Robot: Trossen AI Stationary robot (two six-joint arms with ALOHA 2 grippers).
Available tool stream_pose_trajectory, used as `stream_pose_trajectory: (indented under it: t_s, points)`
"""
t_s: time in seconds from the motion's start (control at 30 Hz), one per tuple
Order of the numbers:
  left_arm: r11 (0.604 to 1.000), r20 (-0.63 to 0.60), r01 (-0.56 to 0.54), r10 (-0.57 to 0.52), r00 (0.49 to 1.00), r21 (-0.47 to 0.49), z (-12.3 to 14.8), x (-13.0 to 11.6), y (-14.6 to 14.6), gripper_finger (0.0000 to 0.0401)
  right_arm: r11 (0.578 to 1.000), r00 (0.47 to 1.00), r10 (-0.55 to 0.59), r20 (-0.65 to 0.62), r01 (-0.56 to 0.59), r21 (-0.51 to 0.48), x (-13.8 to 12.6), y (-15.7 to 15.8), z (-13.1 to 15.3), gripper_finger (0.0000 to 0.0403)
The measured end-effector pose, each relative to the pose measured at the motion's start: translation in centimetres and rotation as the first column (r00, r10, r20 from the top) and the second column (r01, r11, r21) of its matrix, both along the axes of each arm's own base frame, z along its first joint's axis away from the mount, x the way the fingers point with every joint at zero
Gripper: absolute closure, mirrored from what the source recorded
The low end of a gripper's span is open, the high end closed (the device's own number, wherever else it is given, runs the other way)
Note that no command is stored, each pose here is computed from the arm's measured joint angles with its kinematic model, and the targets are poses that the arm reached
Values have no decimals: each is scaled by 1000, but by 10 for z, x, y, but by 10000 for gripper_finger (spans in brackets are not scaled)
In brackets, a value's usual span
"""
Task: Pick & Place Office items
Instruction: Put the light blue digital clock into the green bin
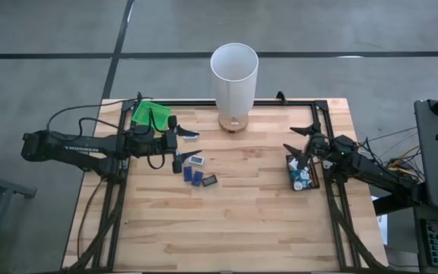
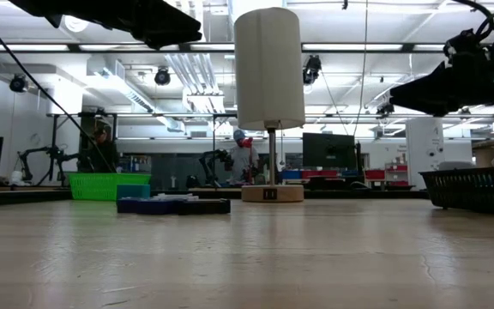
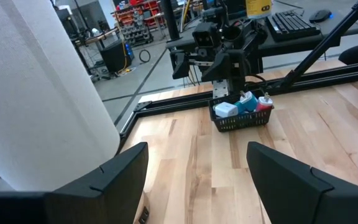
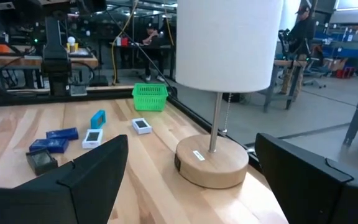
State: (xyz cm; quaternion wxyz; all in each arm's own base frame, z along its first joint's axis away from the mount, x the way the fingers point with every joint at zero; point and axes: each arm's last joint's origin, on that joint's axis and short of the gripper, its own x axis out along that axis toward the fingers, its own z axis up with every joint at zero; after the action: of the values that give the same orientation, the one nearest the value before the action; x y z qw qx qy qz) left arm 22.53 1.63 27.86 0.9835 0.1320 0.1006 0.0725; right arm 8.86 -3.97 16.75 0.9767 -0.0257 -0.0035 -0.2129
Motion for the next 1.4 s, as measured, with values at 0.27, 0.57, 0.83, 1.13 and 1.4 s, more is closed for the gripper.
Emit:
stream_pose_trajectory:
  t_s: [0.27,0.57,0.83,1.13,1.4]
  points:
    - [1000,-2,0,0,1000,0,0,0,0,120,1000,1000,1,-2,-1,2,0,0,0,55]
    - [1000,-2,0,0,1000,0,0,0,0,120,1000,1000,1,-1,-1,5,0,0,0,55]
    - [1000,-2,0,0,1000,0,0,0,0,120,1000,1000,2,-2,-2,5,0,0,0,58]
    - [1000,-5,-2,2,1000,0,0,0,0,120,1000,1000,2,-2,-2,5,0,0,0,60]
    - [978,19,-37,42,999,-206,-1,0,0,120,1000,1000,2,-1,-2,5,0,0,0,55]
